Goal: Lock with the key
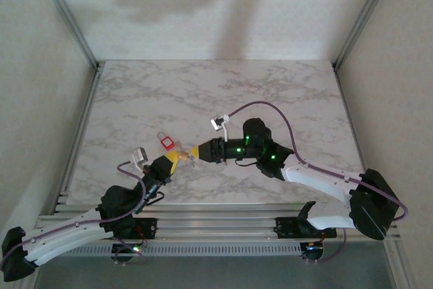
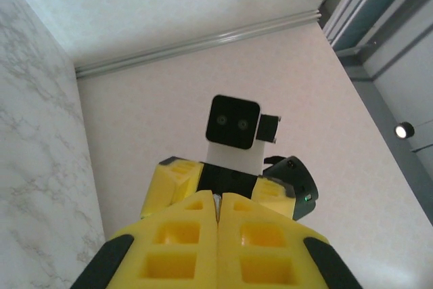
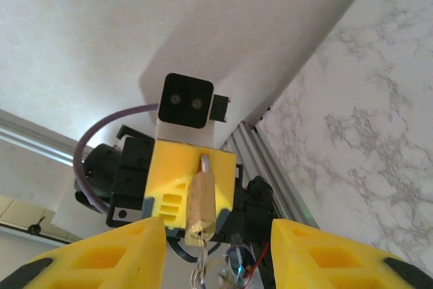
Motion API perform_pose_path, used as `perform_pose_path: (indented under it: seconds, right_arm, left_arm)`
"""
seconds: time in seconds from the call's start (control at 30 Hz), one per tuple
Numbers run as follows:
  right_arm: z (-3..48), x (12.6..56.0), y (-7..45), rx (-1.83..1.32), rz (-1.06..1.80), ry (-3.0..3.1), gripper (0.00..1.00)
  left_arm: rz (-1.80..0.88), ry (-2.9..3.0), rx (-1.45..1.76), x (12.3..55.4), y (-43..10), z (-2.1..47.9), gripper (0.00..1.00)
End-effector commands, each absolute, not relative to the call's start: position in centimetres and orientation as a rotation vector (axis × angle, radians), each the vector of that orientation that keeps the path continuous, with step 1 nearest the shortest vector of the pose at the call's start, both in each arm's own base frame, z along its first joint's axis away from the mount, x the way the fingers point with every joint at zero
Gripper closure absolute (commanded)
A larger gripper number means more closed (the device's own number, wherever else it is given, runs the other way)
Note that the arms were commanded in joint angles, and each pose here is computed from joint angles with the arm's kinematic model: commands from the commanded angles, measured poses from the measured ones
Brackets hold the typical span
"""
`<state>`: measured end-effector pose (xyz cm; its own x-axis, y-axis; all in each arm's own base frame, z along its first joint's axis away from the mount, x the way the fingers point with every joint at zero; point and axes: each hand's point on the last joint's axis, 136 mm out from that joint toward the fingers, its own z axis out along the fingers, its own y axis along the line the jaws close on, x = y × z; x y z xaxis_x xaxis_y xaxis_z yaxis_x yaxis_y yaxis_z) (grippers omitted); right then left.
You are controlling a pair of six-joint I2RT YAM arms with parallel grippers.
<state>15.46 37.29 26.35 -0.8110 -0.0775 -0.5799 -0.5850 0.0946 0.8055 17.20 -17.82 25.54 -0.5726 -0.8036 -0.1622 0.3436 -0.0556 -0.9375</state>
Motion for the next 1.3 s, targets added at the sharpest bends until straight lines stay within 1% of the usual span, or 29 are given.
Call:
perform_pose_path:
  seconds: [0.0,0.13,0.37,0.63,1.0,1.27]
  right_arm:
    - [25.3,15.4,36.8,-0.628,1.755,2.022,0.56]
    - [24.9,15.3,36.9,-0.619,1.779,2.028,0.58]
    - [24.8,15.3,37.4,-0.613,1.815,2.012,0.68]
    - [24.5,15.3,38.2,-0.619,1.846,2.010,0.72]
    - [24.6,14.8,38.6,-0.642,1.868,2.007,0.82]
    - [24.1,14.6,38.6,-0.640,1.868,2.018,0.85]
  left_arm:
    - [-1.593,1.568,-0.581,18.0,-17.6,16.0,1.00]
    - [-1.584,1.571,-0.588,18.1,-17.5,15.9,1.00]
    - [-1.569,1.592,-0.607,18.3,-17.4,15.2,1.00]
    - [-1.554,1.608,-0.614,18.4,-17.4,14.8,1.00]
    - [-1.531,1.623,-0.632,18.5,-17.2,14.2,1.00]
    - [-1.525,1.624,-0.646,18.7,-17.1,14.1,1.00]
